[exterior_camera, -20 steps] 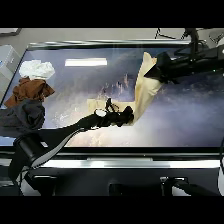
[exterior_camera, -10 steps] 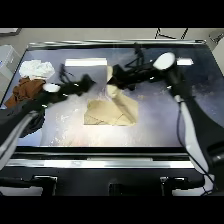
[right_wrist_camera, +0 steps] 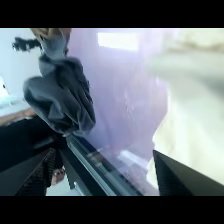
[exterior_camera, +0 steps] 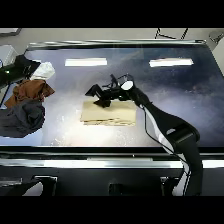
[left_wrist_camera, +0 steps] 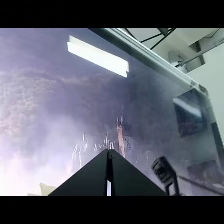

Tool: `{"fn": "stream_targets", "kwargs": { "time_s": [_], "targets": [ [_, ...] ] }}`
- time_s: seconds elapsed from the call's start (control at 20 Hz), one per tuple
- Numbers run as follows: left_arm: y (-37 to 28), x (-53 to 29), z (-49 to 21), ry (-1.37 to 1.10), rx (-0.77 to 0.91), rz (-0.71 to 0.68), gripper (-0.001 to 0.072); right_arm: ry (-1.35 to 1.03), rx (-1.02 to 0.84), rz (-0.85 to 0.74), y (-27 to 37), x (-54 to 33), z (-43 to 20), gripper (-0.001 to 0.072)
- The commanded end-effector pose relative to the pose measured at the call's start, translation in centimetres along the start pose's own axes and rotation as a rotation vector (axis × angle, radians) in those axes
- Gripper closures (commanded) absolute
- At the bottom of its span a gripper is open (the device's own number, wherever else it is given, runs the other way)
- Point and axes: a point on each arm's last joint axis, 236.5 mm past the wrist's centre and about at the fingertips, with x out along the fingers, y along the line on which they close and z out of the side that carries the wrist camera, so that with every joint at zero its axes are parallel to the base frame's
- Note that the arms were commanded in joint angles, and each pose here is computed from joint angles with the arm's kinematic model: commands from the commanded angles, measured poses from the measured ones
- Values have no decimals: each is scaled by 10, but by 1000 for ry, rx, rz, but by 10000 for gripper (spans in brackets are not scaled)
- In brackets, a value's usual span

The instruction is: Fold the clothes and pants, and hang the long-sleeved shirts on hangers.

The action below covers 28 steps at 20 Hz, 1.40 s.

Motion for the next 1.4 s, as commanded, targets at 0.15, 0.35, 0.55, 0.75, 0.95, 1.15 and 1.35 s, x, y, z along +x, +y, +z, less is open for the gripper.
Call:
{"fn": "stream_targets", "kwargs": {
  "time_s": [0.15,0.35,0.55,0.75,0.95,1.15,1.35],
  "targets": [
    [-4,-19,-10,48,66,16,681,-24,-2,-501,-122,-209,55,6],
    [-6,-19,-16,70,75,13,681,162,201,-772,-219,-282,5,24],
    [-10,-17,-23,94,78,2,681,124,157,-479,-206,-195,6,31],
    [-15,-16,-30,116,79,-9,681,142,158,-371,-200,-151,5,92],
    [-20,-14,-34,126,85,-19,681,144,138,-284,-181,-148,8,678],
    [-25,-13,-38,134,90,-29,681,-6,30,-176,-140,-212,61,678],
    [-27,-12,-40,140,93,-33,681,-301,101,-152,-148,-349,125,680]
  ]
}}
